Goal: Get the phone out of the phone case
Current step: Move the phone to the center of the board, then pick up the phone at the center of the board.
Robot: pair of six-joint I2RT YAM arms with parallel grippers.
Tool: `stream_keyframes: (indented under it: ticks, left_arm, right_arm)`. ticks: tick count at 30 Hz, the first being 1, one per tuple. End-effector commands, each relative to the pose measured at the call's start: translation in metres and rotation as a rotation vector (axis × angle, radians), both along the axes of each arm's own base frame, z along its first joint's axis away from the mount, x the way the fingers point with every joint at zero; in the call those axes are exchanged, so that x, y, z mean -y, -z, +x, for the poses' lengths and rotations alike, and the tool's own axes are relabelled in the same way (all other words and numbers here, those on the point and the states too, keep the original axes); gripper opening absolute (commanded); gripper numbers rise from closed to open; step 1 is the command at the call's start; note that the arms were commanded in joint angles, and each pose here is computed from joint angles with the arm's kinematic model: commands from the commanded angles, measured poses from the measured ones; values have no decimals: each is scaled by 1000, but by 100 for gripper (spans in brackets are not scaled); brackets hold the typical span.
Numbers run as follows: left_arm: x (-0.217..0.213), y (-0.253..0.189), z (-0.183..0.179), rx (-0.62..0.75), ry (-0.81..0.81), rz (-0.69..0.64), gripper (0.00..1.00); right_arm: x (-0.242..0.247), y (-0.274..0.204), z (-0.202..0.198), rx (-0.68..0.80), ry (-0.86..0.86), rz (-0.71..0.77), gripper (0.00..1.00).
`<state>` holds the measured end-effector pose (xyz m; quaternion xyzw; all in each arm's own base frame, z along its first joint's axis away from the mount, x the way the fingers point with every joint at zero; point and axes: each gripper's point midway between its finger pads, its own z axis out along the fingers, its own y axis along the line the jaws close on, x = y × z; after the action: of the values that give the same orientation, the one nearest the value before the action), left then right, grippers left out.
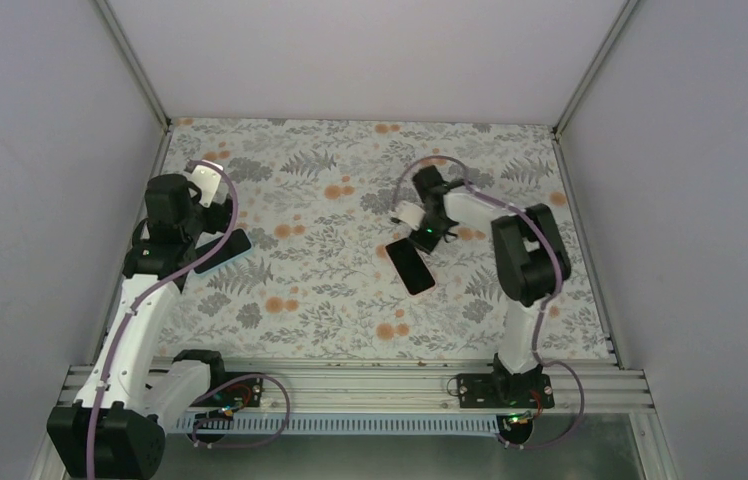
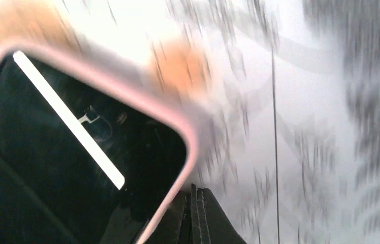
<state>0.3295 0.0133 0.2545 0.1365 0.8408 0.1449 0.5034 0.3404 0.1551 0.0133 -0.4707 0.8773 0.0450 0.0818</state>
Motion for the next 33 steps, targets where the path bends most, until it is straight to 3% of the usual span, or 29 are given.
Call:
stream_keyframes:
  ticks: [1, 4, 5, 6, 8, 11, 12, 15, 23, 26, 33]
  left_arm:
    - [-4, -17, -2, 28, -14, 10, 100]
    - [-9, -17, -7, 39, -27, 43, 100]
    - [-11, -17, -9, 41, -32, 54, 100]
    - [-11, -17, -10, 46, -32, 62, 100]
    - [-11, -17, -14, 57, -28, 68, 100]
    - [-6, -16, -18, 66, 7, 65, 100]
    - [-4, -15, -19, 65, 18, 63, 100]
    - [3, -12, -20, 60, 60, 55, 100]
    - [9, -14, -18, 60, 96, 46, 100]
    - [8, -18, -18, 71, 89, 52, 100]
    - [13, -10, -17, 46, 114, 38, 100]
  right_arm:
    - [-84, 22, -10, -41, -143, 67, 4]
    - [-110, 6, -21, 2, -207, 96, 4]
    - [-112, -5, -17, 35, -194, 112, 8]
    - [-110, -17, -11, 76, -171, 126, 17]
    - [-102, -40, -9, 118, -146, 158, 53]
    - [-84, -63, -25, 122, -152, 161, 91]
    - [-80, -66, -36, 108, -172, 164, 99]
    - [-68, -71, -63, 93, -260, 154, 100]
    - [-71, -84, -90, 278, -653, 231, 100]
    - [-77, -87, -79, 332, -677, 228, 100]
    - [-85, -51, -69, 189, -672, 201, 100]
